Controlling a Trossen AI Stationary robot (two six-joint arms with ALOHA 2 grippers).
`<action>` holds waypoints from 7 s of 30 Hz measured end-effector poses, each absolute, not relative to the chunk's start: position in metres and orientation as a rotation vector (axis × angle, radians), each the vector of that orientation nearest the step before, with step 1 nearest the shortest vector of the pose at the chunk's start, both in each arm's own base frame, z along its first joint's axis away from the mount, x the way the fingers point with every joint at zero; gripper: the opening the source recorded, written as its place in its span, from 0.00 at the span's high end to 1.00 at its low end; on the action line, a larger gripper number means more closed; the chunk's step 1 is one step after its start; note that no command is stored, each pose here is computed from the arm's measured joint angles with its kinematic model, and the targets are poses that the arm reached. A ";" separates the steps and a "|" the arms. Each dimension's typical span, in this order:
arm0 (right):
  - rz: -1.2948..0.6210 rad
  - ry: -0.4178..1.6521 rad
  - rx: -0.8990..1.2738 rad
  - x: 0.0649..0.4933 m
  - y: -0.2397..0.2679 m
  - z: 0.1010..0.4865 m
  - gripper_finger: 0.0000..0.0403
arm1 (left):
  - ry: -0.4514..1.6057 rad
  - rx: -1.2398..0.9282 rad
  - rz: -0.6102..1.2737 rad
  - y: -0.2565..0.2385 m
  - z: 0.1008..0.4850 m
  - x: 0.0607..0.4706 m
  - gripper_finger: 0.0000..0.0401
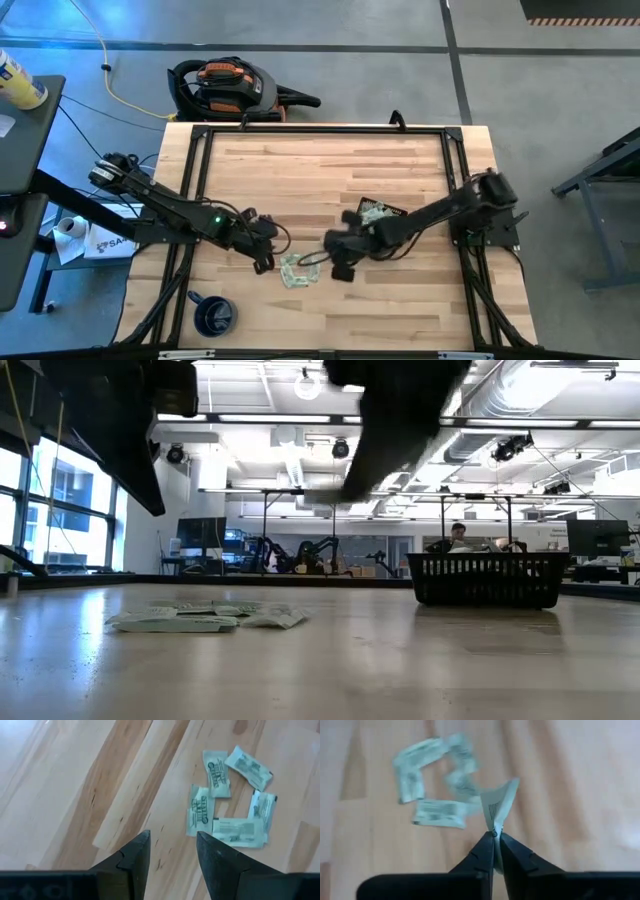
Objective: Pick and place Stevia / Truvia into bins
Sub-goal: Put the stevia packet into the black bin
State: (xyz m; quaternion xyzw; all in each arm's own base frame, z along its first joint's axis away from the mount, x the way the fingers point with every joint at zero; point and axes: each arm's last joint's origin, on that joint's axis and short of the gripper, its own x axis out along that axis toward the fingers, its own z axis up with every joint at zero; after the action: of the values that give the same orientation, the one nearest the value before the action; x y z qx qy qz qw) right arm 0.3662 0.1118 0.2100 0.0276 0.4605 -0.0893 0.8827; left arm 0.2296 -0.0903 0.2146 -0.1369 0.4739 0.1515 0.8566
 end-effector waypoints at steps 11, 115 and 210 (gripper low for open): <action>-0.534 1.247 0.219 0.245 0.046 0.272 0.98 | 1.065 -0.330 0.363 -0.076 0.196 0.246 0.53; -0.168 0.955 0.524 0.256 0.049 0.215 0.46 | 1.115 0.312 -0.469 -0.122 0.137 0.287 0.50; -0.214 1.036 0.013 0.284 0.067 0.266 0.46 | 0.921 0.000 0.108 -0.163 0.106 0.283 0.75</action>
State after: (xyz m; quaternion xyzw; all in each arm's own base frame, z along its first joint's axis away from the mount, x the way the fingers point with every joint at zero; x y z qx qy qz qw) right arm 0.2836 0.0667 0.2662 0.0063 0.4943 -0.1019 0.8633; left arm 0.2831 -0.1633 0.1061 0.0000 0.4442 0.0523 0.8944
